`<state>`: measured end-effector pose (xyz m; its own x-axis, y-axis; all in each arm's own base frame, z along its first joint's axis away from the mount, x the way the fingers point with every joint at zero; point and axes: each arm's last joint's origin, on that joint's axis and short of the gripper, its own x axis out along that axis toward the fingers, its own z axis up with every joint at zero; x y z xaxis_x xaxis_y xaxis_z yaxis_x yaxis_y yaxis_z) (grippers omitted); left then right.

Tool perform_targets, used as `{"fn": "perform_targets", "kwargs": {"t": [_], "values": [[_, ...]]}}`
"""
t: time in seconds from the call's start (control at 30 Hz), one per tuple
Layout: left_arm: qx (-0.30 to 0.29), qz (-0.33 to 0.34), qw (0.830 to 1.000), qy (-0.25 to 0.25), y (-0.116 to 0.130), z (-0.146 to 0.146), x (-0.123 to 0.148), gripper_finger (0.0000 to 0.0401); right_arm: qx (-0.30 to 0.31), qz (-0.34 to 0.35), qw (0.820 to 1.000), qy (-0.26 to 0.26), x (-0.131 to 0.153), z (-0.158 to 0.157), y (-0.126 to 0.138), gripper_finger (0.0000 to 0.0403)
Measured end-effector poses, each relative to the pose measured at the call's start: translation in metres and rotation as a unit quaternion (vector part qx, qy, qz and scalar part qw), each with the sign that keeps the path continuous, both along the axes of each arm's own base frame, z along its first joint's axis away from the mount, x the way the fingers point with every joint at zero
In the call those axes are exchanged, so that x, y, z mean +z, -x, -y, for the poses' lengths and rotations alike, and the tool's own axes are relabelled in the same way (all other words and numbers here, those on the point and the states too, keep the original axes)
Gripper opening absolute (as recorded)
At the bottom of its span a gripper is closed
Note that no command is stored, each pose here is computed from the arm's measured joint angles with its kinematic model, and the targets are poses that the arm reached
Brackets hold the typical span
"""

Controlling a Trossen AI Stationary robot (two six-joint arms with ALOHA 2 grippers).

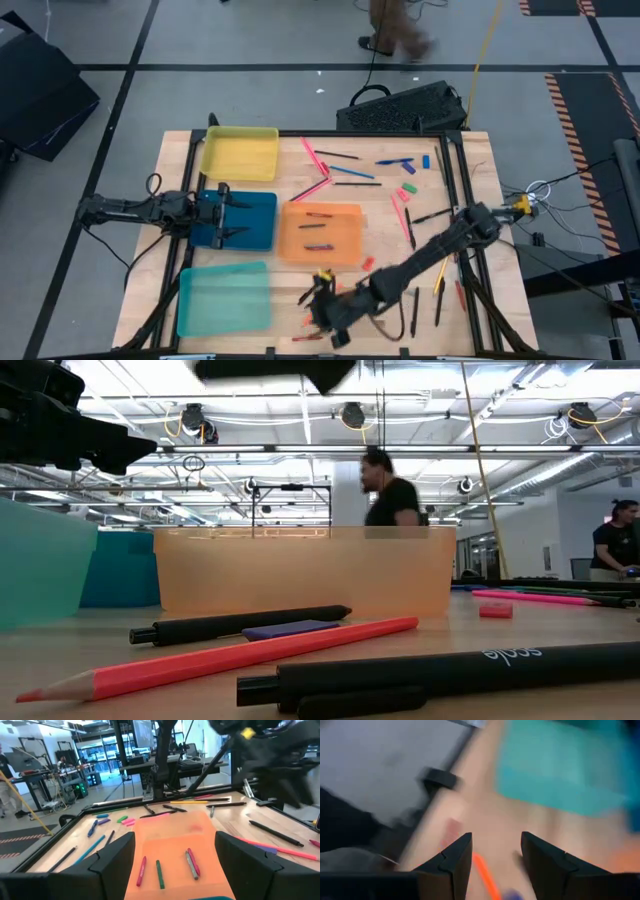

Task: Sort crayons/erasers/pens/pencils in bins
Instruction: Put the red crayon into the orange bin

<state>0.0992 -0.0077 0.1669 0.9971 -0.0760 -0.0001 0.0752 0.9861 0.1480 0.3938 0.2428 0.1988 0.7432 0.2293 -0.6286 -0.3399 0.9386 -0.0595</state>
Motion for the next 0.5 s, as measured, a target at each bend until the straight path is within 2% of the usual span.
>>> {"fn": "perform_targets", "kwargs": {"t": [0.23,0.37,0.5], "values": [[0.000,0.000,1.000,0.000,0.000,0.000,0.000,0.0274,0.040,-0.036,0.999,0.001,-0.031,-0.040,-0.024,0.0164],[0.000,0.000,1.000,0.000,0.000,0.000,0.000,0.0274,0.042,-0.056,0.998,-0.002,-0.054,-0.044,-0.030,0.0164],[0.000,-0.001,1.000,0.000,0.000,0.000,0.000,0.0274,0.040,-0.088,0.995,0.019,-0.071,-0.041,-0.029,0.0164]]}}
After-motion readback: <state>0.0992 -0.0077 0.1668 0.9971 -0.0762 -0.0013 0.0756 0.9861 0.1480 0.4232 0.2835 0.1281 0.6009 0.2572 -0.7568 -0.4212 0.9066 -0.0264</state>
